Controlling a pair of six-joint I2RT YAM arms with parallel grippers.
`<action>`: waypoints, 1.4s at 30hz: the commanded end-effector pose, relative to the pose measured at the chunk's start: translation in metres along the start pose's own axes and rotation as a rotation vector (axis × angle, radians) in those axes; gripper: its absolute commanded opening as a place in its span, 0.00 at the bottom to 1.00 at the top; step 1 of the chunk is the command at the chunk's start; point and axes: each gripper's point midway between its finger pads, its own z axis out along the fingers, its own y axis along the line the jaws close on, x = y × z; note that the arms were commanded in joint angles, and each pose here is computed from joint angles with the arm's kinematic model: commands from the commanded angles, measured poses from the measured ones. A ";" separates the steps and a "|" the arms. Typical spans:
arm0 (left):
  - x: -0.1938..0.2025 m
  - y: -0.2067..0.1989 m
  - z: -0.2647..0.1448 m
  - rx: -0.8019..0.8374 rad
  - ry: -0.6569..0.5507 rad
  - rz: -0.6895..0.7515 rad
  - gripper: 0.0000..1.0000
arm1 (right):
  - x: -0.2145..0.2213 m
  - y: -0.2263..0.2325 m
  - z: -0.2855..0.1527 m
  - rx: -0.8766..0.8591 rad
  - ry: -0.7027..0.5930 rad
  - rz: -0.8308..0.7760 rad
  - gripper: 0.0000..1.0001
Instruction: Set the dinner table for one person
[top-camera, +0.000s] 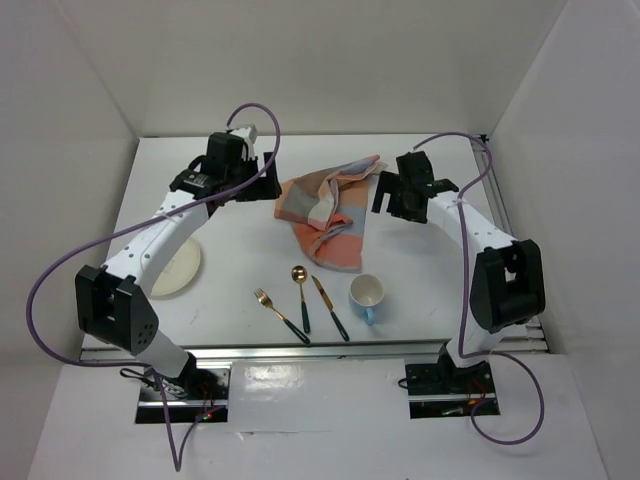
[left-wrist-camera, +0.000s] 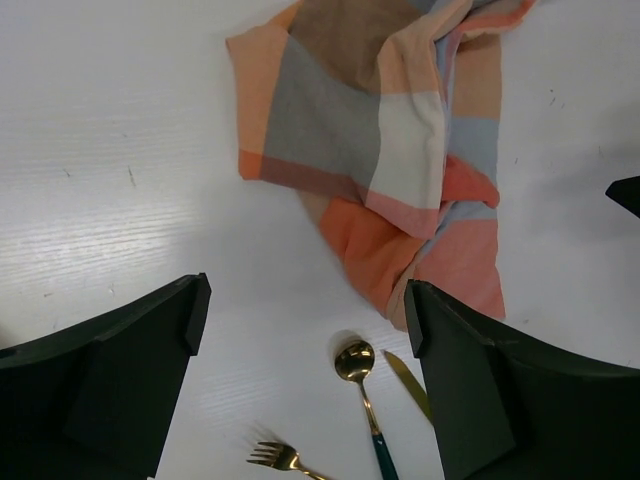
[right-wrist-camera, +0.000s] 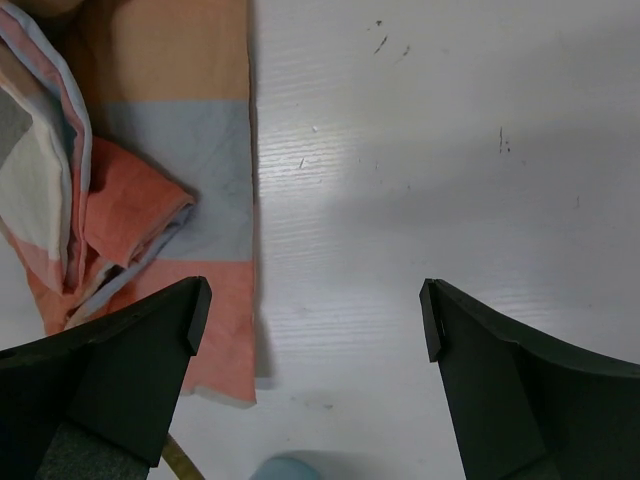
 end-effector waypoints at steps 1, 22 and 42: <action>-0.009 -0.011 -0.005 0.052 -0.020 0.008 0.98 | -0.007 0.010 -0.009 -0.039 -0.019 0.014 1.00; 0.093 -0.111 0.089 0.170 0.285 0.229 0.78 | 0.002 0.000 -0.052 -0.084 -0.165 -0.003 1.00; 0.119 -0.093 0.155 -0.134 0.344 0.345 0.68 | -0.013 -0.016 -0.075 -0.030 -0.237 0.037 1.00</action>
